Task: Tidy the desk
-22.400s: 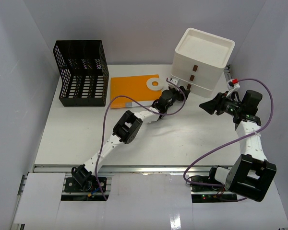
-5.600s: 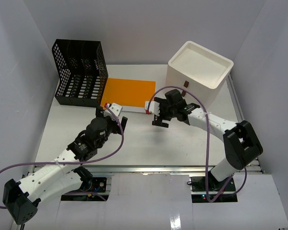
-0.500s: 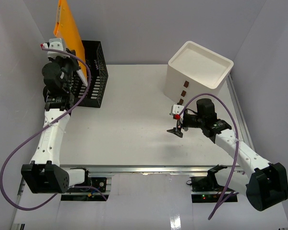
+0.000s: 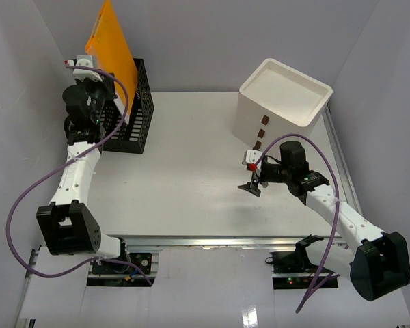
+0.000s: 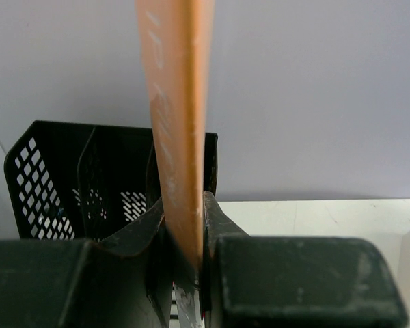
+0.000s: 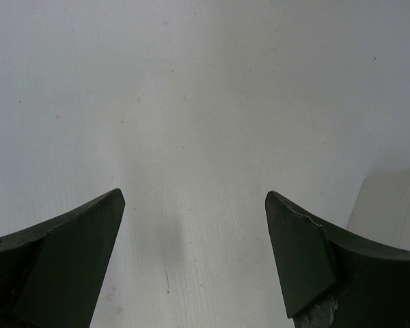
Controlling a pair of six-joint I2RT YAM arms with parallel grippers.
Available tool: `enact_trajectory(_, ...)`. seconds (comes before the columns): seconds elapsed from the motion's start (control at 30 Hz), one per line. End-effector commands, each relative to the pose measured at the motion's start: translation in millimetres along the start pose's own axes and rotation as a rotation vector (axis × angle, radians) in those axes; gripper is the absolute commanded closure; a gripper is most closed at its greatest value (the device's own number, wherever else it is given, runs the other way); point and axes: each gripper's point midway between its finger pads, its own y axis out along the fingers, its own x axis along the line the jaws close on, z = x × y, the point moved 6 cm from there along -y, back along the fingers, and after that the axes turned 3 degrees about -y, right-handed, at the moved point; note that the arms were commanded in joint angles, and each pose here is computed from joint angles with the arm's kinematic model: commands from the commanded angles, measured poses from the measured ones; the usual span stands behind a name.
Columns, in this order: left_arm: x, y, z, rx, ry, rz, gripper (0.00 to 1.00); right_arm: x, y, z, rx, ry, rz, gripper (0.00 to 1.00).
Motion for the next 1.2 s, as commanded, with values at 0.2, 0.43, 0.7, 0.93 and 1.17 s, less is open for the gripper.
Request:
enact_trajectory(0.2, 7.1, 16.2, 18.1, -0.068, 0.086, 0.150, 1.00, -3.9, 0.9, 2.1, -0.011, -0.013, 0.007, 0.10)
enact_trajectory(0.43, 14.9, 19.3, 47.6, -0.063, 0.108, 0.172, 1.00, -4.0, 2.0, 4.6, -0.009, -0.007, 0.002, 0.10)
enact_trajectory(0.7, 19.7, 10.7, 87.8, -0.041, 0.092, 0.181, 1.00, -3.3, 4.3, 9.5, 0.003, 0.003, -0.005, 0.10)
enact_trajectory(0.93, 26.2, 3.0, 105.9, -0.059, 0.129, 0.163, 1.00, -2.9, 4.7, 12.1, 0.007, 0.012, -0.008, 0.10)
enact_trajectory(1.17, 31.5, 9.7, 104.0, -0.059, 0.162, 0.156, 1.00, -3.0, 4.6, 14.3, 0.009, 0.021, -0.009, 0.10)
